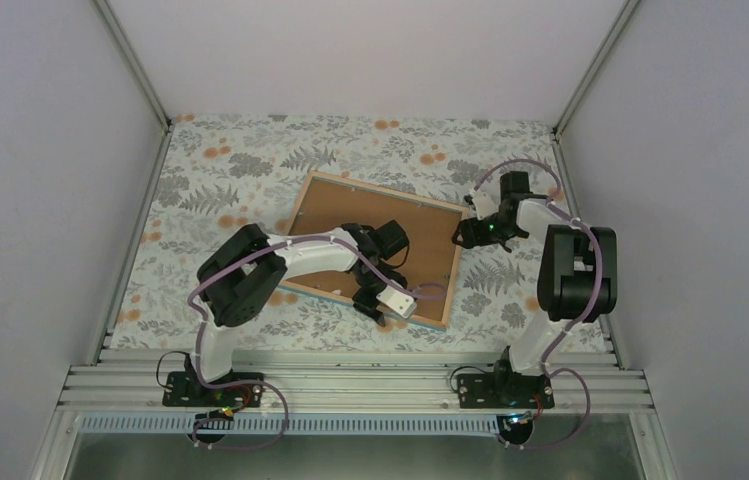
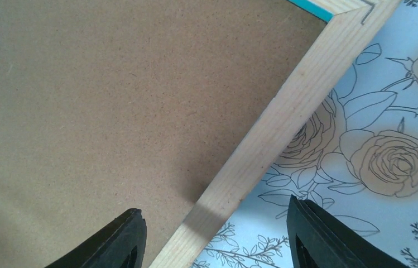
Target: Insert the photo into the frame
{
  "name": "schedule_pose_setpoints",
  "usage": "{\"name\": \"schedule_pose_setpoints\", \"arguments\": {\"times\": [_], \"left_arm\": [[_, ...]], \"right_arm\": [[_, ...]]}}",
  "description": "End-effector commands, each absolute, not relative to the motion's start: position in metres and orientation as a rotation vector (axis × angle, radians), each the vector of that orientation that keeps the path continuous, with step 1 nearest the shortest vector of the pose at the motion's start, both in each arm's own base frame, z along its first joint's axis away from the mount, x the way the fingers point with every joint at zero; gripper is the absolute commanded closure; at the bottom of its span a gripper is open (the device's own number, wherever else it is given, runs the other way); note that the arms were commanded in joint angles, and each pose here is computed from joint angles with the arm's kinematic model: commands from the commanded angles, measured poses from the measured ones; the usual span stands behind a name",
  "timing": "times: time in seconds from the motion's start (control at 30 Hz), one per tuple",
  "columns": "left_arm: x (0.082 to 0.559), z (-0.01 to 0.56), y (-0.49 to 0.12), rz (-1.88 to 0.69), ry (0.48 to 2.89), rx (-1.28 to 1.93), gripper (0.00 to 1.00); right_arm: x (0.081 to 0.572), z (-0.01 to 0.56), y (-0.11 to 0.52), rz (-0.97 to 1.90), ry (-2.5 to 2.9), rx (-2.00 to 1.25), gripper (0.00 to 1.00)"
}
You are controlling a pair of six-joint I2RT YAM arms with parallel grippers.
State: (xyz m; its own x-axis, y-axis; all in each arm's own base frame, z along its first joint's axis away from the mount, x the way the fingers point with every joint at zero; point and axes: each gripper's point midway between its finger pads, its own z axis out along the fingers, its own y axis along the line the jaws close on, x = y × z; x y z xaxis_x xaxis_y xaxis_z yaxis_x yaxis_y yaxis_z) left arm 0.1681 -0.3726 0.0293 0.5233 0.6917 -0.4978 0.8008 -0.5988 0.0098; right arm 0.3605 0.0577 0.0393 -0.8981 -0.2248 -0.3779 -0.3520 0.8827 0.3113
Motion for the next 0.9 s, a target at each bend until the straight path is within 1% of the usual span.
{"name": "schedule_pose_setpoints", "arguments": {"times": [0.0, 0.43, 0.63, 0.77, 0.87], "left_arm": [[0.167, 0.026, -0.376, -0.67, 1.238, 2.557, 0.31], [0.151, 0.017, -0.37, -0.645, 1.185, 2.646, 0.36], [0.144, 0.012, -0.365, -0.629, 1.167, 2.701, 0.41], [0.142, 0.012, -0.362, -0.635, 1.164, 2.718, 0.46], [0.142, 0.01, -0.362, -0.613, 1.16, 2.726, 0.46]], "right_arm": [[0.36, 0.029, 0.061, 0.605, 2.722, -0.4, 0.39], [0.361, 0.018, 0.062, 0.613, 2.736, -0.395, 0.44], [0.36, 0.014, 0.061, 0.608, 2.744, -0.392, 0.47], [0.36, 0.015, 0.061, 0.604, 2.739, -0.392, 0.49], [0.36, 0.014, 0.061, 0.61, 2.74, -0.387, 0.52]]}}
